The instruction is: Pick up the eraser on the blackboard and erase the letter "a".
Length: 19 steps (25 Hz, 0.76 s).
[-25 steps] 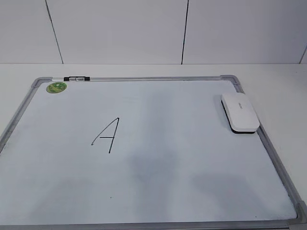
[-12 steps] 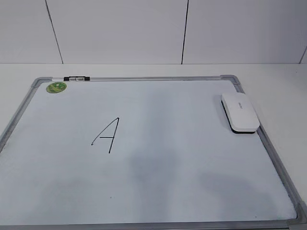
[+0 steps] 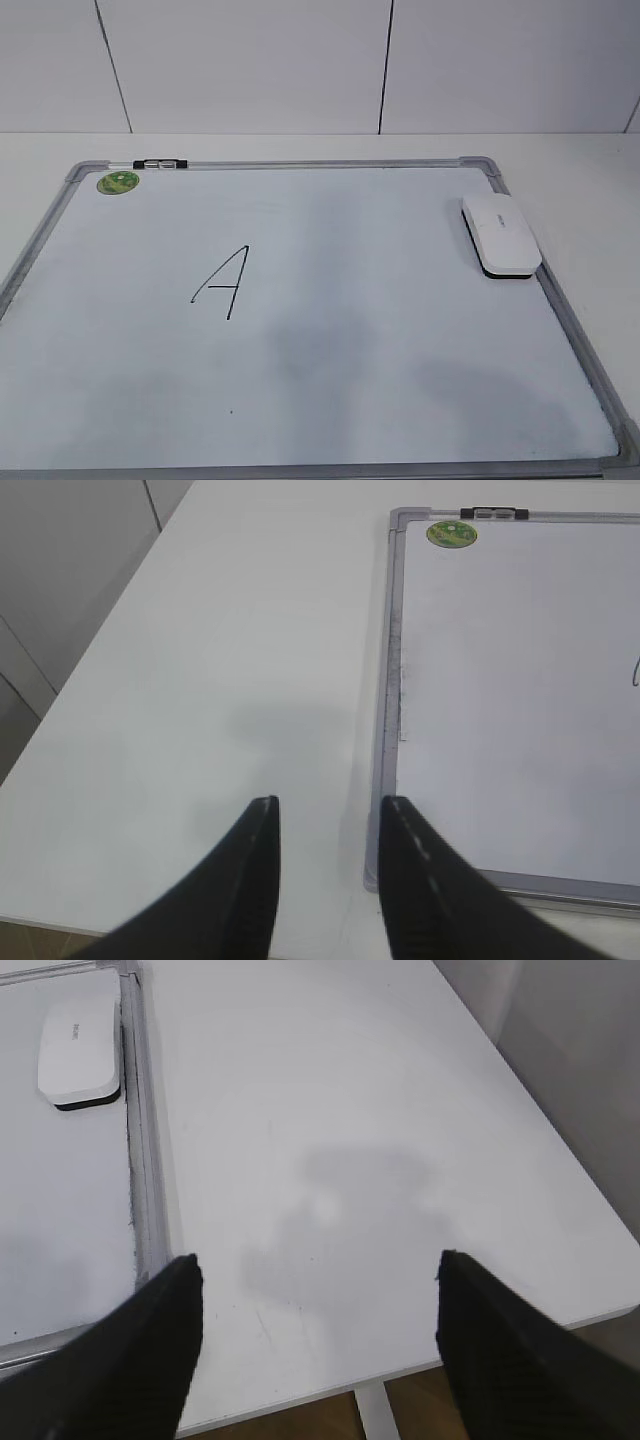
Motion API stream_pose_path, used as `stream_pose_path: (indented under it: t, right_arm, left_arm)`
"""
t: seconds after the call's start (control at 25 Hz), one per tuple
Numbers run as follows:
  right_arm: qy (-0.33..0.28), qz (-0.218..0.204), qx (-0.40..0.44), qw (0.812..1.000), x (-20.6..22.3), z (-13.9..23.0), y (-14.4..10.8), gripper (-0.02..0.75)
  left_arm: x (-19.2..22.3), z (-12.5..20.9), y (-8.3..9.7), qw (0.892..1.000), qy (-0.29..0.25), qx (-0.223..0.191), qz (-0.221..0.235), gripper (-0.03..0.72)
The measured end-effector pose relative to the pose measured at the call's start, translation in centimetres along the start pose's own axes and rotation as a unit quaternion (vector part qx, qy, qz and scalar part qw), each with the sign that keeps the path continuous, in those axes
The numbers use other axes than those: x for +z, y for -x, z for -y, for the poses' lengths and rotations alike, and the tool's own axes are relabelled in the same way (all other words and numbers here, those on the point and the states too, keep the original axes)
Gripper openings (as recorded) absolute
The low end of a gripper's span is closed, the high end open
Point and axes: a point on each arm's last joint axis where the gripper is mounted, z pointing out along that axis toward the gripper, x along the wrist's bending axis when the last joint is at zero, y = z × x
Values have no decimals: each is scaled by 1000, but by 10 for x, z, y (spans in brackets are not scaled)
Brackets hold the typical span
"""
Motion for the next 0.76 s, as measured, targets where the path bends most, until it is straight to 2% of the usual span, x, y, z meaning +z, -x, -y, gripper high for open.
stream_pose_path:
  t: [0.76]
  right_arm:
    - [0,0,0,1000,0,0,0,569]
  left_arm:
    - [0,0,0,1000,0,0,0,236]
